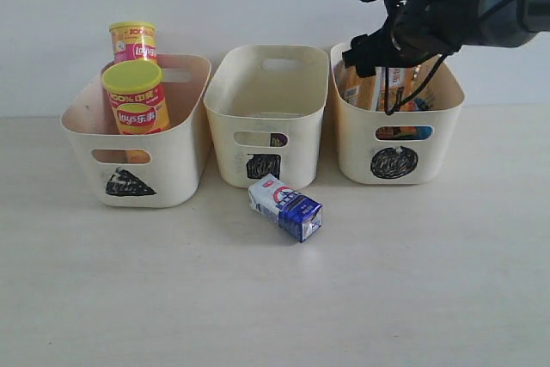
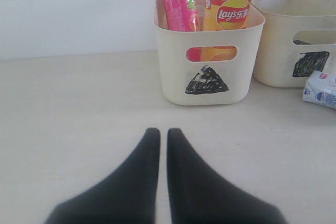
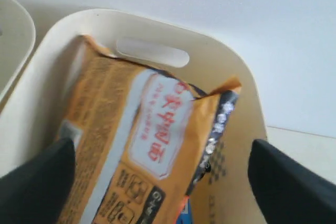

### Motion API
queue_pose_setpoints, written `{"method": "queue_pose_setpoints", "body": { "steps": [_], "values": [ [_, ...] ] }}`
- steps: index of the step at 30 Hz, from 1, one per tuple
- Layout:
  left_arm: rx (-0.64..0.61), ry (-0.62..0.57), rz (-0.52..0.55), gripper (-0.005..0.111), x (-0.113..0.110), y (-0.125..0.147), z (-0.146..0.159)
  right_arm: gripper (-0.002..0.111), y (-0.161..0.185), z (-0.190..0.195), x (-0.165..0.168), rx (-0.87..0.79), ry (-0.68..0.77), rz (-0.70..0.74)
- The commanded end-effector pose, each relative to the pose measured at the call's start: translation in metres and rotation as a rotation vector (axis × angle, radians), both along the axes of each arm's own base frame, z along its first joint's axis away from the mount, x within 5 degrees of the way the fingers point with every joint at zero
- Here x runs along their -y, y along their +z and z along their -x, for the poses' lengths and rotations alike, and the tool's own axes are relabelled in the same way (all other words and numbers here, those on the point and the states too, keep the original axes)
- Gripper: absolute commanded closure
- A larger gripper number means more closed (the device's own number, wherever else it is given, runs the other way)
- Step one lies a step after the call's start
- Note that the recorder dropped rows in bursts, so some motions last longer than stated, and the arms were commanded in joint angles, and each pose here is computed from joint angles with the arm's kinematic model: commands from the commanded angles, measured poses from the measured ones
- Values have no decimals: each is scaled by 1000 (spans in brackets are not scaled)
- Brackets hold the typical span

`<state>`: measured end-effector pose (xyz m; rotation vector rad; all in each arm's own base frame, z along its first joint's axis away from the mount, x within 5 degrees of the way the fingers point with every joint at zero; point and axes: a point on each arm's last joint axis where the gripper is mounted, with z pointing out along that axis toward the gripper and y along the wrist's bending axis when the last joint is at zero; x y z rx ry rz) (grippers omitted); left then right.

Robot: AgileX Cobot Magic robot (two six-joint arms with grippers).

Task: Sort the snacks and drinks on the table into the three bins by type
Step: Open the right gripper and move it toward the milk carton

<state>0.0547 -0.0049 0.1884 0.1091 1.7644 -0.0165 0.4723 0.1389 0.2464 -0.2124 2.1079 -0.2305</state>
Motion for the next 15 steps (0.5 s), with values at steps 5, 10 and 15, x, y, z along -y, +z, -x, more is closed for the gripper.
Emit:
{"method": "queue_pose_setpoints", "body": {
  "steps": [5, 10, 15],
  "values": [
    [0, 4, 6, 102, 0, -1, 0, 47, 35, 8, 16, 10, -120, 30],
    [0, 4, 6, 102, 0, -1, 0, 106, 64, 26, 17, -41, -38, 53],
    [0, 4, 6, 102, 0, -1, 0, 108, 80, 52, 20, -217, 61, 111]
  ]
}}
